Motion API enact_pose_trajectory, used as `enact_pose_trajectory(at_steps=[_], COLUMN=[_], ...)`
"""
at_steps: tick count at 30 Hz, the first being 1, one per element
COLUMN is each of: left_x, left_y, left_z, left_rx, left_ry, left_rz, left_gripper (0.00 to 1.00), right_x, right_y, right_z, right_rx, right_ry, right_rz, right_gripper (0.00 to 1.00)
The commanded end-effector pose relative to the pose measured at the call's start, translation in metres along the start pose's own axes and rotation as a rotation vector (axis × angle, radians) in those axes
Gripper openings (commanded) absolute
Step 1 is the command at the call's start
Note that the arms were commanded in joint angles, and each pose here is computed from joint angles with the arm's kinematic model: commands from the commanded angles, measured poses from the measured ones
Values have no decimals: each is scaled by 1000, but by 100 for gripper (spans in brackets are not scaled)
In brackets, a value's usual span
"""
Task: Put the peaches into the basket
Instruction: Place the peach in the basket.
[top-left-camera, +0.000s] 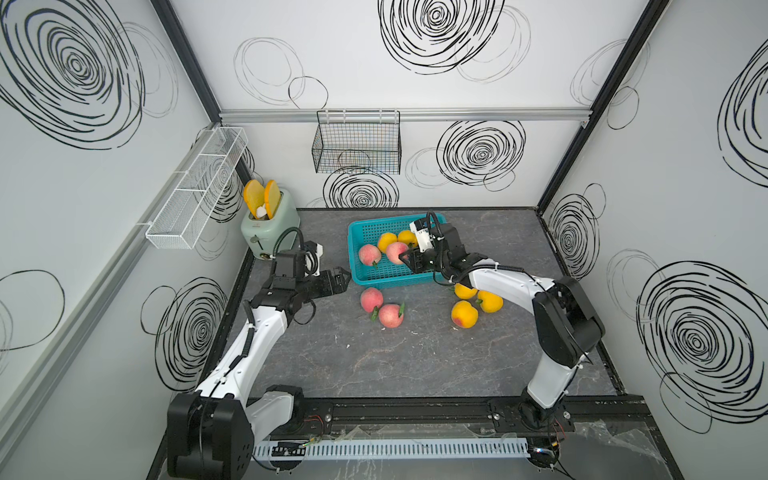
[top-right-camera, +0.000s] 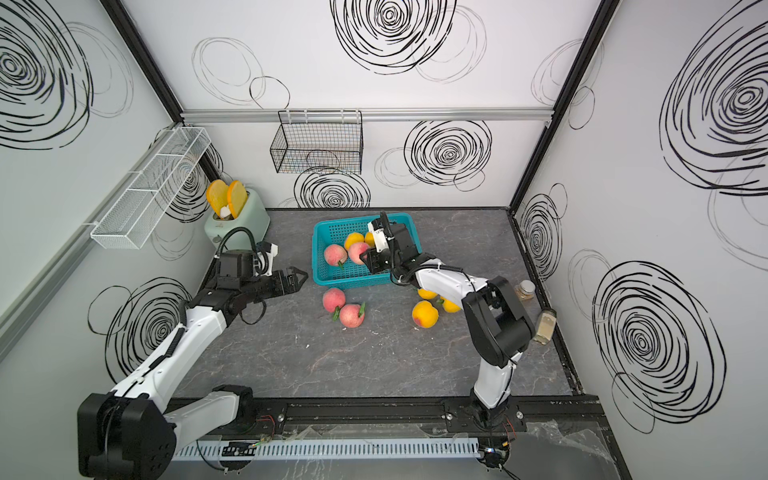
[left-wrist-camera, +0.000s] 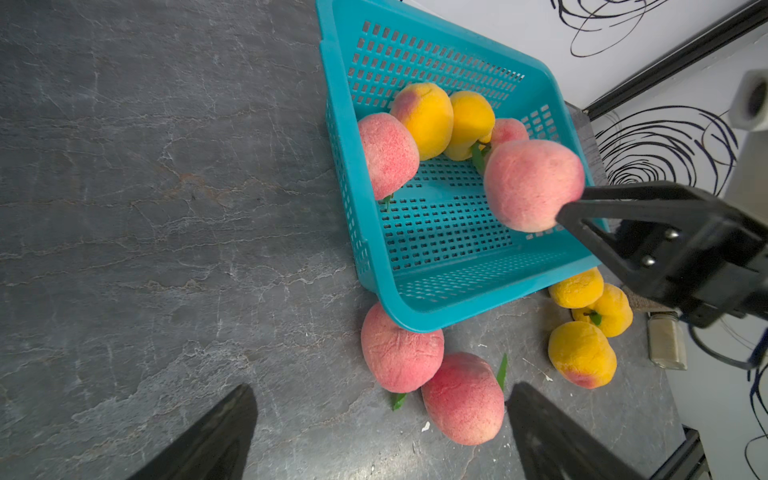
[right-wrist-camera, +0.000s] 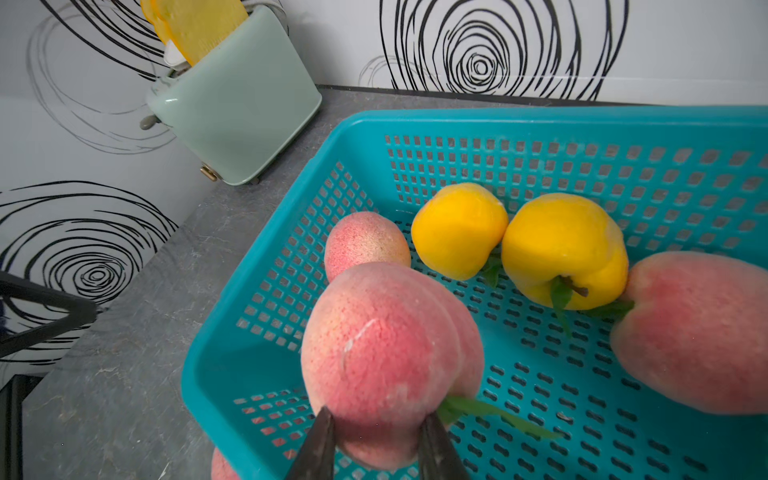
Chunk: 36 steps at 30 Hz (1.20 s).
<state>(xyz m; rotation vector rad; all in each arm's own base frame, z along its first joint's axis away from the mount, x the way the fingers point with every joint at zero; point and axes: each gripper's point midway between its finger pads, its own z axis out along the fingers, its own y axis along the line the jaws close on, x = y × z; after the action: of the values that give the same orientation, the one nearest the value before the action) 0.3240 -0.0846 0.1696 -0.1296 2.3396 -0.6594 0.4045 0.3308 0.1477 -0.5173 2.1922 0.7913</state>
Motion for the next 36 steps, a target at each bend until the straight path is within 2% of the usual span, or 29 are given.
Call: enact_pose_trajectory(at_steps=[1,13,30,36], left_x=[-9,-8,-8,-9], left_y=[0,0,-1,-1], left_z=[0,-1,-1,-2], left_rx=[11,12,15,16], left_ry=[-35,-35,-36,-37], left_rz=[6,7,8,9], left_gripper=[98,98,98,98], right_x=[-10,3,24,28], right_y=[-3,-23,-35,-36], right_z=[11,44,69,74], right_rx=[-7,24,41,34], right_ry=[-12,42,138,155], right_rz=[-12,2,-1,4], right_gripper=[20,21,23,29])
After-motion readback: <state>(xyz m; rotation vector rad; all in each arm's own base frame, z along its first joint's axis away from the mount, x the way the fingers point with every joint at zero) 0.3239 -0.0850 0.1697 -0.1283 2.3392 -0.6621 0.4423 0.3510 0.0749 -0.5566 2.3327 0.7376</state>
